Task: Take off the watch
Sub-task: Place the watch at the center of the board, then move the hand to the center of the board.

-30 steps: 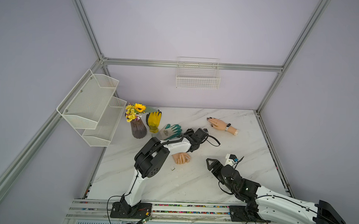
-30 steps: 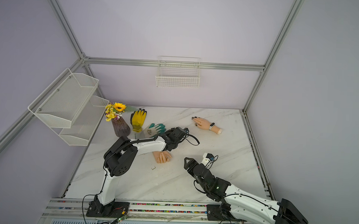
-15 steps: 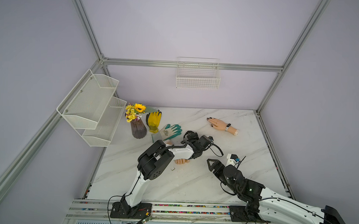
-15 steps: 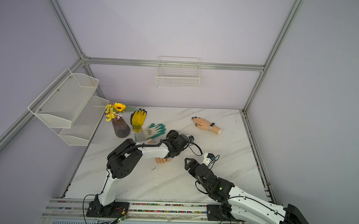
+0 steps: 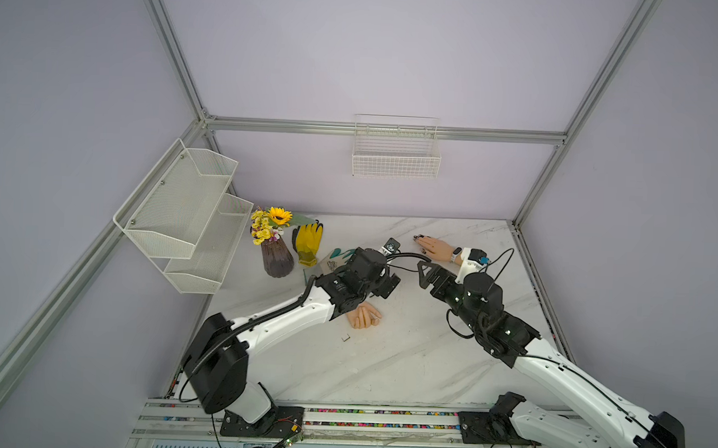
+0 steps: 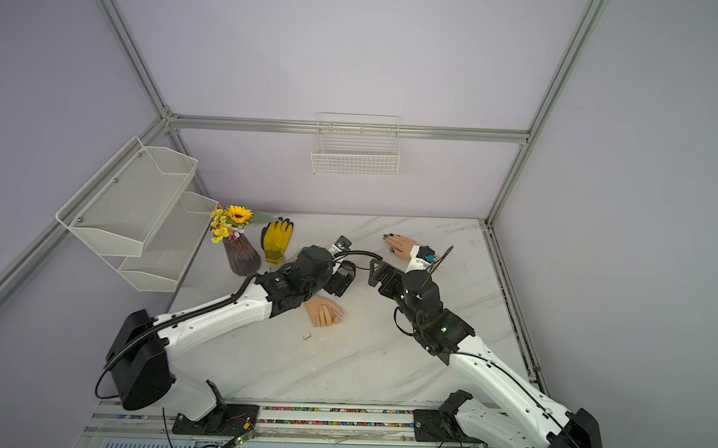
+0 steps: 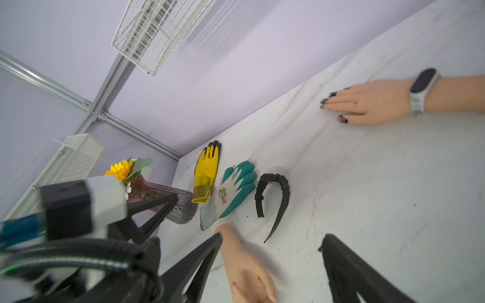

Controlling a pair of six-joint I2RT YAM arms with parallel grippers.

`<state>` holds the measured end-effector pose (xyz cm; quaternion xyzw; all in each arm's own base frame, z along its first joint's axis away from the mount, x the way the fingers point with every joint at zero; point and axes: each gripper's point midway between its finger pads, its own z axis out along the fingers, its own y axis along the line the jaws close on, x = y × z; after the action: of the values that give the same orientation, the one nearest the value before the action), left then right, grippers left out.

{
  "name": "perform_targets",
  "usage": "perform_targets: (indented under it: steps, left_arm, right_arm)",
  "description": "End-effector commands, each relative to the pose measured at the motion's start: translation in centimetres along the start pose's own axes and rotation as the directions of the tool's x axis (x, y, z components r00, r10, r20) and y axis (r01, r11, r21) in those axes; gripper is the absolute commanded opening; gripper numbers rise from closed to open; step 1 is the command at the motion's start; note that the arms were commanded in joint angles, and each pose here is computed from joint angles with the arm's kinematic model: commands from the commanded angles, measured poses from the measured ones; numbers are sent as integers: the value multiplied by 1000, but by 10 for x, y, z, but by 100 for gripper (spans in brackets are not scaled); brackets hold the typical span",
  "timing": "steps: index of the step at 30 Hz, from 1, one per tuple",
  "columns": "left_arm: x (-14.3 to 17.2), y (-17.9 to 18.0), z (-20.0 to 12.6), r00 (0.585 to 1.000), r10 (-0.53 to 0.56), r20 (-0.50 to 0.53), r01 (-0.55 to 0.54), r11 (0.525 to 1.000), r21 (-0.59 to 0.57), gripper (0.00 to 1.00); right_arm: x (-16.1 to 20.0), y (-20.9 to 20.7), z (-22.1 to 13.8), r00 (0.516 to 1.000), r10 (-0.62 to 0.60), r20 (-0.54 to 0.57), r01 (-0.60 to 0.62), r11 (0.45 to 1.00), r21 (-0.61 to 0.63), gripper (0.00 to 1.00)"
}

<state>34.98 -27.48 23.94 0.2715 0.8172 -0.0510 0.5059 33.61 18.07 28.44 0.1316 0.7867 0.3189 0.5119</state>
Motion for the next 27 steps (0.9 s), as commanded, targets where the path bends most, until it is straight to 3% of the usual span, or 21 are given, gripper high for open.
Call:
perform_targets:
  steps: [1,7,13,17,22,27]
  left_arm:
    - [-5,-4,-42,951,-308,37,299,941,157,100]
    - [-6,-16,-103,835,-549,39,496,782,377,100]
    - [3,-38,-131,802,-597,-7,504,671,544,100]
    - [11,-39,-133,815,-579,4,484,685,545,100]
    - [14,-25,-117,844,-537,17,476,763,437,100]
    - [15,-20,-102,843,-539,-4,498,777,385,100]
  right_arm:
    - [-28,-39,42,976,-214,-38,217,969,117,97]
    - [-91,-125,122,969,-236,-77,248,932,264,97]
    - [-122,-232,160,985,-142,-95,168,911,377,97]
    - [-125,-276,164,988,-111,-105,144,911,386,97]
    - [-129,-267,147,988,-137,-68,152,924,352,97]
    - [-121,-278,140,992,-116,-51,126,912,391,97]
